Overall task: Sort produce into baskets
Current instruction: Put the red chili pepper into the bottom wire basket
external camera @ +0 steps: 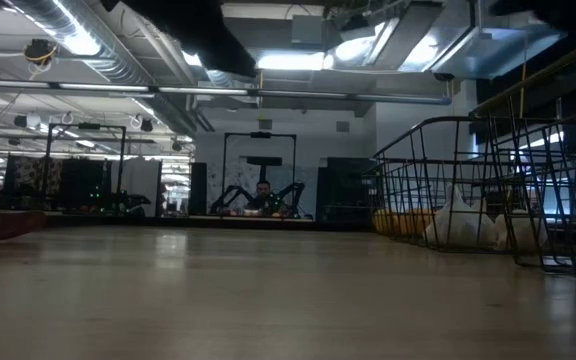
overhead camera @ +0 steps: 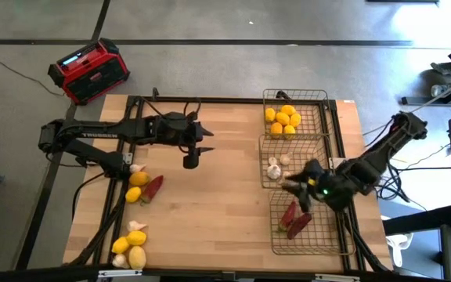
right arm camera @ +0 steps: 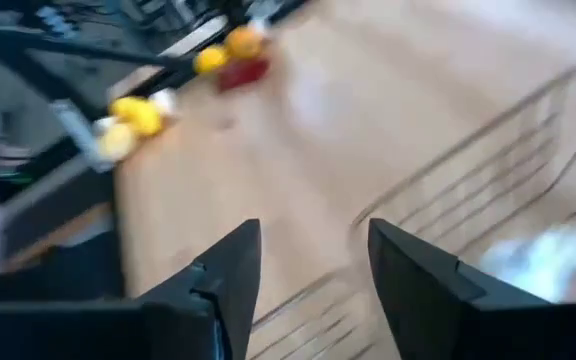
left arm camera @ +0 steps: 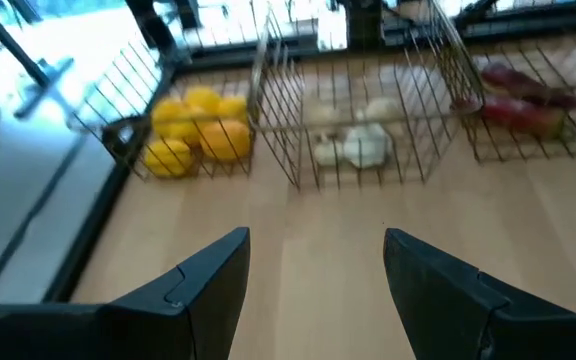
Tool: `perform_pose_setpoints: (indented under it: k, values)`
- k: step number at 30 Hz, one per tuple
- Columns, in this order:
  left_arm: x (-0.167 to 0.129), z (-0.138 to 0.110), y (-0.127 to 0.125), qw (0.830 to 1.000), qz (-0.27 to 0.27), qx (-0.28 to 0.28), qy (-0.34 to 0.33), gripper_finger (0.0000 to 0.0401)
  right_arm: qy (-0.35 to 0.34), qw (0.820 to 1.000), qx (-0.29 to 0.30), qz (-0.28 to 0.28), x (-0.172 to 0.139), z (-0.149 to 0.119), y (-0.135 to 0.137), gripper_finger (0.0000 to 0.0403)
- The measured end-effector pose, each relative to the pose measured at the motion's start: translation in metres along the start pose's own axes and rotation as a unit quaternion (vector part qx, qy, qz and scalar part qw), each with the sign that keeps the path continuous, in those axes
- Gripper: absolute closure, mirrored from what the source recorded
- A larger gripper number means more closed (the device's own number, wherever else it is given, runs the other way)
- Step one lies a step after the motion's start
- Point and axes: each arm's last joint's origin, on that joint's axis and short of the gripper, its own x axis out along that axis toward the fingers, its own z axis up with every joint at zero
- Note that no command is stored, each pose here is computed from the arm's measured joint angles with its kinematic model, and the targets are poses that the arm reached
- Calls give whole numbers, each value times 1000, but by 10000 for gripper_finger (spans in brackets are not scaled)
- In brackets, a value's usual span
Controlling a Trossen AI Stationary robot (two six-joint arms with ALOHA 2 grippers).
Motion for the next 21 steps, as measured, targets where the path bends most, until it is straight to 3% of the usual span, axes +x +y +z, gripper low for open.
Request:
perform_pose_setpoints:
  k: [6, 12, 16, 21]
  values:
    - [-2, -16, -9, 996, -21, -27, 86, 174, -65, 984, -129, -105, 28, 21, -12, 221]
    - [-9, -35, -21, 975, -33, -94, 198, 174, -105, 955, -218, -169, 59, 43, -16, 221]
    - [-17, -49, -29, 944, -18, -171, 283, 174, -93, 944, -266, -174, 78, 53, -21, 221]
    - [-35, -67, -40, 882, 18, -239, 406, 174, -87, 939, -263, -202, 93, 63, -33, 221]
